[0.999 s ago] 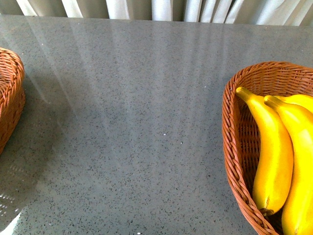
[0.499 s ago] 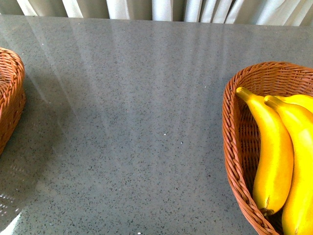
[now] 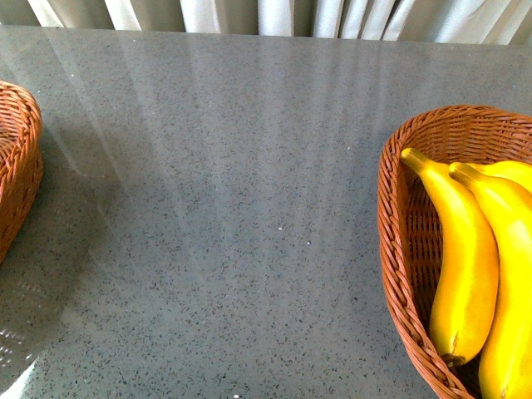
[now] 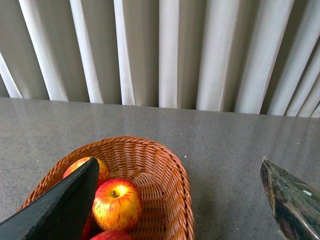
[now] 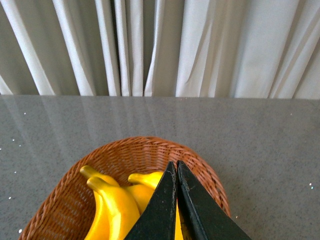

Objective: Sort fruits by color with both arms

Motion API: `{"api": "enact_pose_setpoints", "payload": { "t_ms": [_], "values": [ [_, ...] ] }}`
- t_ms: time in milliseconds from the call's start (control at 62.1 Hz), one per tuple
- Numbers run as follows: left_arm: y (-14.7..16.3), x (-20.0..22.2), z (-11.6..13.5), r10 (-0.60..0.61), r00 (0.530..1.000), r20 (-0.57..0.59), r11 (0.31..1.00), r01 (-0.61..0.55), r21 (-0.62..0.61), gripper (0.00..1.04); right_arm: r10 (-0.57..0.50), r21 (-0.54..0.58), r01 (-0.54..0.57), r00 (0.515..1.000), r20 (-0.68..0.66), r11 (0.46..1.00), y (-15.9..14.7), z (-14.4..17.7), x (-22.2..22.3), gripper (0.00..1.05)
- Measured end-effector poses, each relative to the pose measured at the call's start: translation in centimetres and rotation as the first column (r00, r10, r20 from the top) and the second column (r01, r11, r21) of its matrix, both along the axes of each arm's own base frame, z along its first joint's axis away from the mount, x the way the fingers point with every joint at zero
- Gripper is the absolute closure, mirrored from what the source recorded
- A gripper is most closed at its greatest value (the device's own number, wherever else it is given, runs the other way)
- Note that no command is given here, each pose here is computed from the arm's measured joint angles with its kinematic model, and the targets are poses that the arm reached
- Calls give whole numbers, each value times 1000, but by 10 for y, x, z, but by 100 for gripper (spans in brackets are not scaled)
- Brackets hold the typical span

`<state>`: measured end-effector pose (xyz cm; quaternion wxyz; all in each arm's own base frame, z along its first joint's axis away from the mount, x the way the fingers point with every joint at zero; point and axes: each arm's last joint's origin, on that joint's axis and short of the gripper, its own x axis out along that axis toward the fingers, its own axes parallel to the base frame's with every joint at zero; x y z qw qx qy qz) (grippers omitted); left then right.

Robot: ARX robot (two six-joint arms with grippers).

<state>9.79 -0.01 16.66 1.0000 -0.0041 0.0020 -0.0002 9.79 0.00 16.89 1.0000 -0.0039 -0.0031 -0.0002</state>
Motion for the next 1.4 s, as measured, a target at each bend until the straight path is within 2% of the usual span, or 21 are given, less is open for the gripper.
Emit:
{"api": "enact_pose_setpoints", "payload": {
  "t_ms": [870, 1128, 1192, 1401],
  "values": [
    [0, 0, 0, 0, 1000, 0, 1000, 0, 0, 9, 0, 0, 0, 1000, 7, 1000, 0, 0, -1, 103],
    [0, 0, 0, 0, 1000, 0, 1000, 0, 0, 9, 0, 0, 0, 1000, 7, 1000, 0, 0, -1, 60],
    [0, 0, 0, 0, 1000, 0, 1000, 0, 0, 9, 0, 0, 0, 1000, 7, 1000, 0, 0, -1, 46],
    [0, 0, 0, 0, 1000, 0, 1000, 0, 0, 9, 0, 1, 0, 1000, 7, 1000, 0, 0, -1, 9]
  ]
}}
